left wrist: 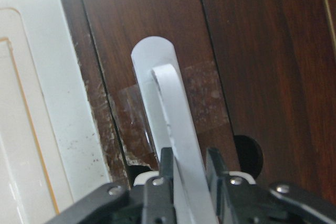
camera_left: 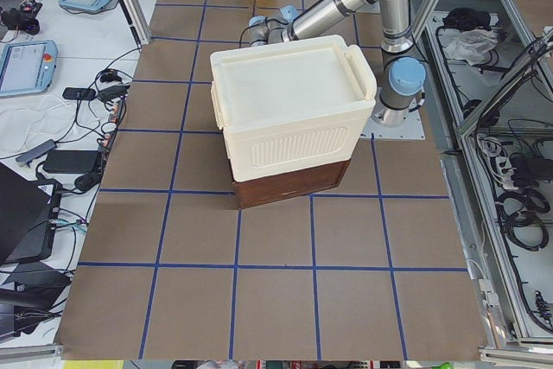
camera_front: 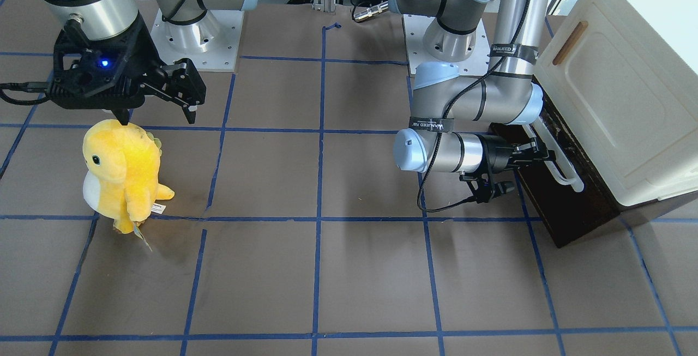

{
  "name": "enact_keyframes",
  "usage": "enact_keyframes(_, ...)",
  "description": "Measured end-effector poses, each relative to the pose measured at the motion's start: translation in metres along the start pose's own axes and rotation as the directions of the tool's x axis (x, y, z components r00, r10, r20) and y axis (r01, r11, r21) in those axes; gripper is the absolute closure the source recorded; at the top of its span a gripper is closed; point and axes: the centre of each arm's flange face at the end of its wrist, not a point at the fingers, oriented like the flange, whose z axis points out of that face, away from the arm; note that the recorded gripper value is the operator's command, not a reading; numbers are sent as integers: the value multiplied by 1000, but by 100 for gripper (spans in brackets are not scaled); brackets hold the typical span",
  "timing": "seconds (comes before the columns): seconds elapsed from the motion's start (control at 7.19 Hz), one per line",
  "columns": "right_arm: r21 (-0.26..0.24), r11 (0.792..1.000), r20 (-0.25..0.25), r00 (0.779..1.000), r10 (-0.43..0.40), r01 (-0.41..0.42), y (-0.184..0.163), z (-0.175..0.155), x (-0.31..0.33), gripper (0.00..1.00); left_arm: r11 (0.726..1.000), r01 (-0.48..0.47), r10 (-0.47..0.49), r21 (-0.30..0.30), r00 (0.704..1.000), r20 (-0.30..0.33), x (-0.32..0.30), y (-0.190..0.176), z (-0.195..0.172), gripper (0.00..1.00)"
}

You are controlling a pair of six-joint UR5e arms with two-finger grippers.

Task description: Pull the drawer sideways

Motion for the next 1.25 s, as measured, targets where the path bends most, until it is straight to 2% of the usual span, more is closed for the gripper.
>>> enact_keyframes(0.28, 0, 1000, 0, 1000, 0, 0, 0, 0, 0, 0, 1000, -5, 5, 20, 1000, 2, 2, 2, -10, 68)
enact_keyframes(1.25, 0, 1000, 0, 1000, 0, 0, 0, 0, 0, 0, 1000, -5, 5, 17, 1000, 1, -1, 1, -9, 68)
